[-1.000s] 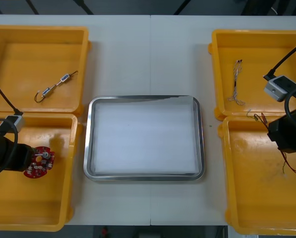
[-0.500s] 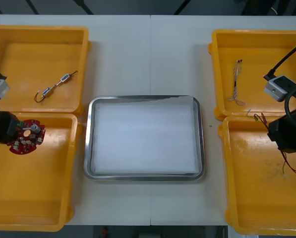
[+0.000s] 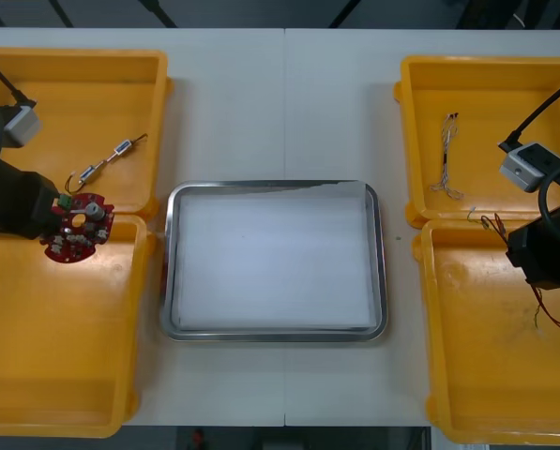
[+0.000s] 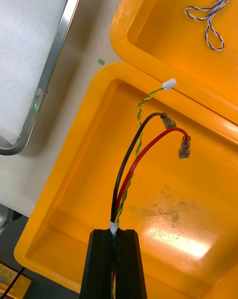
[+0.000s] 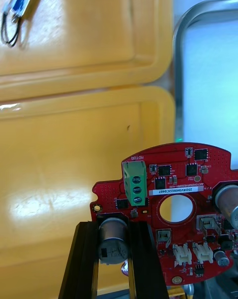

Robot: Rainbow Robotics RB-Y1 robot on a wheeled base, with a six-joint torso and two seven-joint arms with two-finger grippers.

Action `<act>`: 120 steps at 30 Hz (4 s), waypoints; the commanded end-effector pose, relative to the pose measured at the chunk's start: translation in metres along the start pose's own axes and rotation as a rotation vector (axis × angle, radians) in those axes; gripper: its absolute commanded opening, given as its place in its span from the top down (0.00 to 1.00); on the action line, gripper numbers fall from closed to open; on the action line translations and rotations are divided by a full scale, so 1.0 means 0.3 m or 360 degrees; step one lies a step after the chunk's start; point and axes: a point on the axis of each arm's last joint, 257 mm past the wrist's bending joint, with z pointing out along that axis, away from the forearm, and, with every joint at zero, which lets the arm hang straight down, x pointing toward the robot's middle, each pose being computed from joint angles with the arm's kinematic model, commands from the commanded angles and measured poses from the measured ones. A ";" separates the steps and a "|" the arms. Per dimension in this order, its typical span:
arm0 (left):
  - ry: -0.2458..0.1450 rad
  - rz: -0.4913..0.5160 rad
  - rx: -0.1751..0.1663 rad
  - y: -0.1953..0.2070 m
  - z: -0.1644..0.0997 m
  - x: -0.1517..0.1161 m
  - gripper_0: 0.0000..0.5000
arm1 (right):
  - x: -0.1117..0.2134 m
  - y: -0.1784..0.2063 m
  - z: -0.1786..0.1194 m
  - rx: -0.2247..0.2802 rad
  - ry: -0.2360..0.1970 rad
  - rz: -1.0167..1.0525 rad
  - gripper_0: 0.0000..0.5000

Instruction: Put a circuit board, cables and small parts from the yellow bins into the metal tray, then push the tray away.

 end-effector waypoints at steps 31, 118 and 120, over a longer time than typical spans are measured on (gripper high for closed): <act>-0.0174 -0.0267 -0.0089 -0.419 0.390 0.041 1.00 | -0.033 -0.039 -0.057 0.0092 -0.0056 -0.0121 1.00; -0.0091 -0.0494 -0.0247 0.035 -0.079 -0.279 0.00 | -0.141 0.266 -0.043 0.0118 0.0002 -0.1055 1.00; -0.0112 -0.0505 -0.0243 0.092 -0.093 -0.318 0.00 | -0.169 0.321 -0.026 0.0088 -0.0020 -0.1163 1.00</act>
